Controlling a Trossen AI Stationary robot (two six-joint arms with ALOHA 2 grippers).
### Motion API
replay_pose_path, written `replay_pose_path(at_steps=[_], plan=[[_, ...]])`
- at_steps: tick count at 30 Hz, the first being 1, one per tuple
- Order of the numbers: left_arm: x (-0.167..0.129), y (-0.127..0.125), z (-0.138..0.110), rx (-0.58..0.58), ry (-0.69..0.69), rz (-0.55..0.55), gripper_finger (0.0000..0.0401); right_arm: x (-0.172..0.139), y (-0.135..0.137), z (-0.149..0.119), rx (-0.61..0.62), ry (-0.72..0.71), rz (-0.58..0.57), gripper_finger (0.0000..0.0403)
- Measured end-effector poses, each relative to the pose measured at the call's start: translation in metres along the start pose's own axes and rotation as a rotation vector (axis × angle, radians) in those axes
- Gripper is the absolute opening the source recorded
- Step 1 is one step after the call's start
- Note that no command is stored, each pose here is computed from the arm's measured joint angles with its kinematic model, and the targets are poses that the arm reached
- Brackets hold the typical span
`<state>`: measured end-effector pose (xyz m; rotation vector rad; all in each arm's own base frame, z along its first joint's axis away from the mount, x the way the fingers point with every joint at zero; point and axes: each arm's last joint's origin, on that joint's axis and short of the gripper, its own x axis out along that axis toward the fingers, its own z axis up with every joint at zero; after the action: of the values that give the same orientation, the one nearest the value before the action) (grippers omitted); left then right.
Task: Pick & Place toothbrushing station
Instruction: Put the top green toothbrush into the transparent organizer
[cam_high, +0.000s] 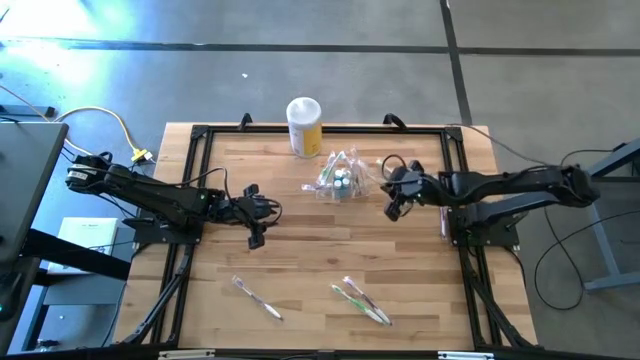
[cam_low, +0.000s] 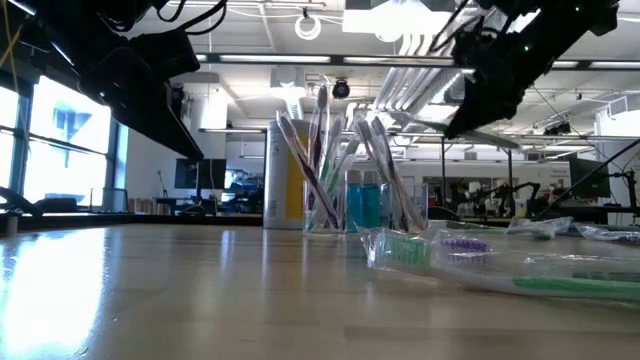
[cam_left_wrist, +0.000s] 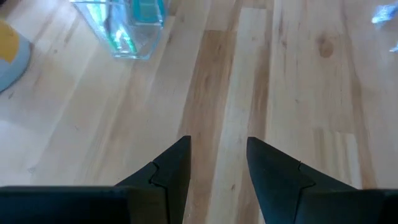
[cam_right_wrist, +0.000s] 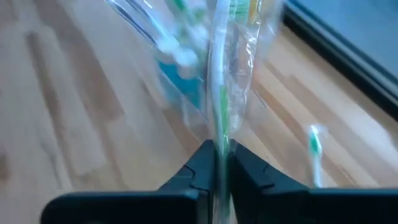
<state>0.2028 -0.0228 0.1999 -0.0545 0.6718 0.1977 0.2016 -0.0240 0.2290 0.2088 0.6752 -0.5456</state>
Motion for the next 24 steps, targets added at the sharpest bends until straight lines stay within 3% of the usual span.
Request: replay_pose_path(at_steps=[5,10,15,19,24], plan=[[0.000,-0.001,0.000,-0.001,0.005,-0.031,0.0149,0.001,0.018,-0.004,-0.040,-0.140,0.082,0.0026],[0.000,-0.002,0.003,-0.010,-0.026,-0.053,0.0149,0.008,0.024,-0.018,-0.059,-0.351,0.085,0.0016],[-0.001,-0.004,0.010,-0.023,-0.088,-0.079,0.0149,0.014,0.013,-0.035,-0.043,-0.549,0.128,0.0031],[-0.001,-0.004,0.014,-0.008,-0.131,-0.086,0.0149,0.013,-0.001,-0.045,-0.001,-0.707,0.164,0.0016],[-0.002,-0.006,0.021,0.006,-0.202,-0.096,0.0149,0.021,-0.013,-0.045,-0.011,-0.759,0.187,0.0025]])
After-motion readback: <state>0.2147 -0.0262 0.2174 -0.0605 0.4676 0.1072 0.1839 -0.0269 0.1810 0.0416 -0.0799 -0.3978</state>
